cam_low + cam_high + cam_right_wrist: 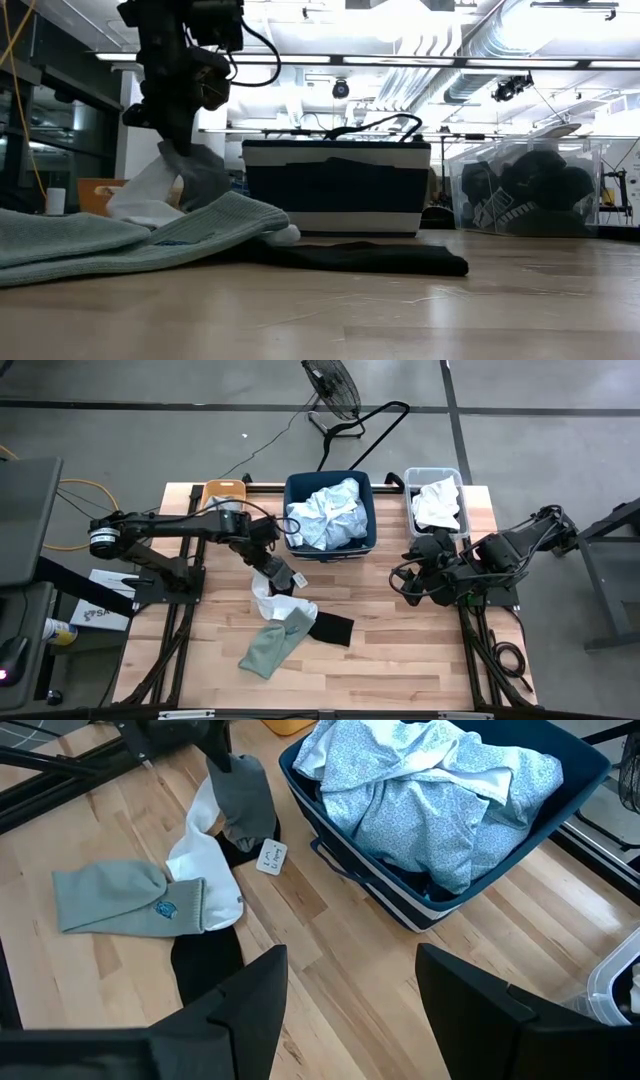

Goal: Pick & Place Cloths
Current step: Put the gray sock into the yellow bin

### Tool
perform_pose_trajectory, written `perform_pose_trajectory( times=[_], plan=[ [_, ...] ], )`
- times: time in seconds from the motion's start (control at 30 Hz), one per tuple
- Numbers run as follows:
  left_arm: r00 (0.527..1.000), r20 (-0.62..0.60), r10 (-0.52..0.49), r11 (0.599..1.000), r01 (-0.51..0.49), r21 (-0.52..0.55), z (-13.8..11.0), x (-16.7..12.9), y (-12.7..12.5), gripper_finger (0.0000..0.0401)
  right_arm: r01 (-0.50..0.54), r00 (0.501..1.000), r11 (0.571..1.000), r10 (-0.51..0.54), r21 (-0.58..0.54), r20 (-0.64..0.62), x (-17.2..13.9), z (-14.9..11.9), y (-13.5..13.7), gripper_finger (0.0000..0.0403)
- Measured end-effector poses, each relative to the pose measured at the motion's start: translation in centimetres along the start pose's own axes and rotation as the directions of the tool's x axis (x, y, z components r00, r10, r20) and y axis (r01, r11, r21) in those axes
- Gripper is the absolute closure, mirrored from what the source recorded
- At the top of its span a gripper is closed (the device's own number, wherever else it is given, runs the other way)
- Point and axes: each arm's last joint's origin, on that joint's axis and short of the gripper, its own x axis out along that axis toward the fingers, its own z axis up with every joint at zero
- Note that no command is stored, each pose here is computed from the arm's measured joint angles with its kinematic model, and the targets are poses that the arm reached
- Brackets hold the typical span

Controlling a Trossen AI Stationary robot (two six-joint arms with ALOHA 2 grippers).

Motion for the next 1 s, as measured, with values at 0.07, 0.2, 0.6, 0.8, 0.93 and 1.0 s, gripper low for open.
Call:
perform_pose_trajectory(
  times=[0.07,0.2,0.6,0.8,0.93,1.0],
  plan=[
    [1.0,0.0,-0.002,1.0,0.002,0.0,0.0,0.0,0.0,0.0396,0.0,1.0,1.0,0.0,0.0,0.0,0.0,0.0,0.0,0.019],
    [1.0,0.002,0.0,1.0,0.0,0.001,0.0,0.0,0.0,0.0397,0.0,1.0,1.0,0.0,0.001,0.0,0.0,0.0,0.0,0.019],
    [0.995,0.047,0.083,0.997,-0.082,-0.011,0.1,0.1,0.3,0.0255,0.0,1.0,1.0,0.0,0.003,0.0,0.0,0.0,0.0,0.019],
    [0.995,0.047,0.083,0.997,-0.083,-0.012,0.2,0.3,0.2,0.017,0.0,1.0,1.0,0.0,0.002,0.0,0.0,0.0,0.0,0.019],
    [0.993,0.05,0.105,0.994,-0.104,-0.014,0.4,0.7,0.2,0.0157,0.0,1.0,1.0,0.0,0.001,0.0,0.0,0.0,0.0,0.019],
    [0.99,0.05,0.135,0.991,-0.134,-0.017,0.6,1.3,0.2,0.0156,0.0,1.0,1.0,0.0,0.001,0.0,0.0,0.0,0.0,0.019]
  ],
)
